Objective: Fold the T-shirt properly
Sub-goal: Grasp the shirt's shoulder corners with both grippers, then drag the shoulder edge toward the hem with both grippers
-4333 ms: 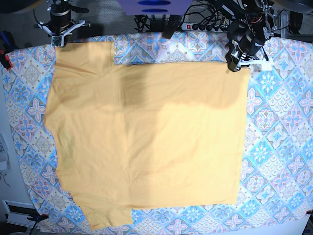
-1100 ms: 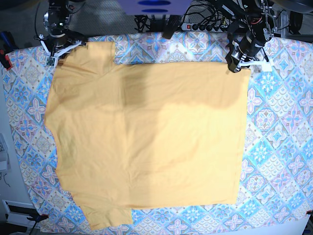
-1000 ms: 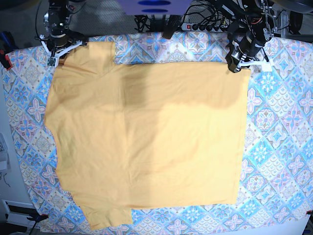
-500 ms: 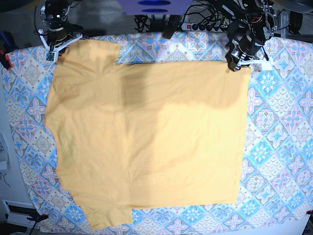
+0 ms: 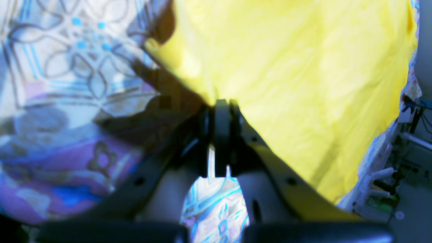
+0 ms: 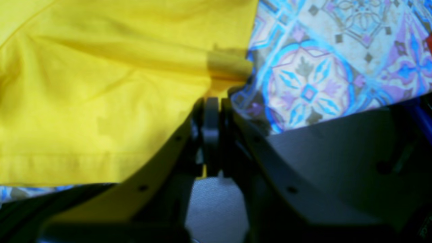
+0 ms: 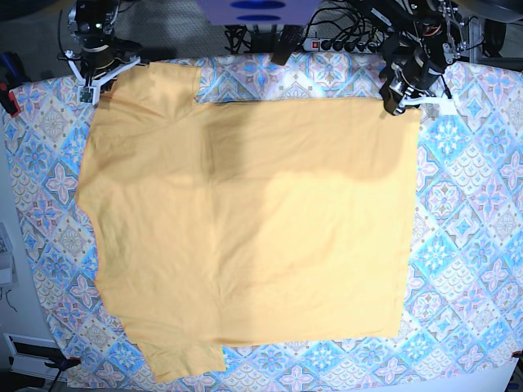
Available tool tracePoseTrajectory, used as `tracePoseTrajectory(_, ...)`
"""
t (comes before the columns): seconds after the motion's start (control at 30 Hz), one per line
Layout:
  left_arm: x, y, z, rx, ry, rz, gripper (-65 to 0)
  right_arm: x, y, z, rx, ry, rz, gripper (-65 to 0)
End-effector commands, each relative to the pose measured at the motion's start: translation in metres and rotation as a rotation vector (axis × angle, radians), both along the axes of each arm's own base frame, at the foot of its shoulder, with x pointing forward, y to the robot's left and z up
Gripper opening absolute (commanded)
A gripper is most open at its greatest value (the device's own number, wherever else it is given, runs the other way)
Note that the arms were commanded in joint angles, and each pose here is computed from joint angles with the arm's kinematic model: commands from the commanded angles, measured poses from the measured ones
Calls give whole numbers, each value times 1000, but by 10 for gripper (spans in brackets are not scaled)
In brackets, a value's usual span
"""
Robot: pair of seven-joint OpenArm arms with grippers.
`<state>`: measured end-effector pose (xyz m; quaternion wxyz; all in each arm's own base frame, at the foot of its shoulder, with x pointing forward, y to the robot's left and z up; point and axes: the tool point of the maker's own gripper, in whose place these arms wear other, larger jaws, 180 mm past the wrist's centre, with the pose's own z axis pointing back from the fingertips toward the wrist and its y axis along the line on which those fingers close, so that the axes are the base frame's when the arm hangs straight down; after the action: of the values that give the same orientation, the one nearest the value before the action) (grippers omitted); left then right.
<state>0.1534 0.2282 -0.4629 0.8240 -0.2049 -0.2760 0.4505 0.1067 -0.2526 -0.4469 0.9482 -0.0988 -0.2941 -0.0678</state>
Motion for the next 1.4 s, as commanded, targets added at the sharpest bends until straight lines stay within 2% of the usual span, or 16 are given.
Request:
tracePoseTrajectory(0.0,3,3,6,8,-22,-4,-650,4,-1,7,-8,-24,25,-650)
tracePoseTrajectory(0.1,4,3,7,9,-25,-5,-650,5,8,7,22,-22,77,-650)
tracePoseTrajectory(0.27,-2,4,8,16,-18,-12,-650,16,13,18,22,-58,103,-650)
tracePoseTrajectory(0.67,-1,7,23,49,-45,-34,-650,27,14,29,12,-97,114,-650)
tracePoseTrajectory(0.93,37,2,79,122,-209,-107,-650,68,15,47,5,-201,119,-650)
tracePoseTrajectory(1.2,68,4,99,137,-295,-110,-650,126,15,75,-2,-342,118,-650)
tracePoseTrajectory(1.37,92,4,115,142,-363,-105,-650,162,10,89,-2,-363,110,-650)
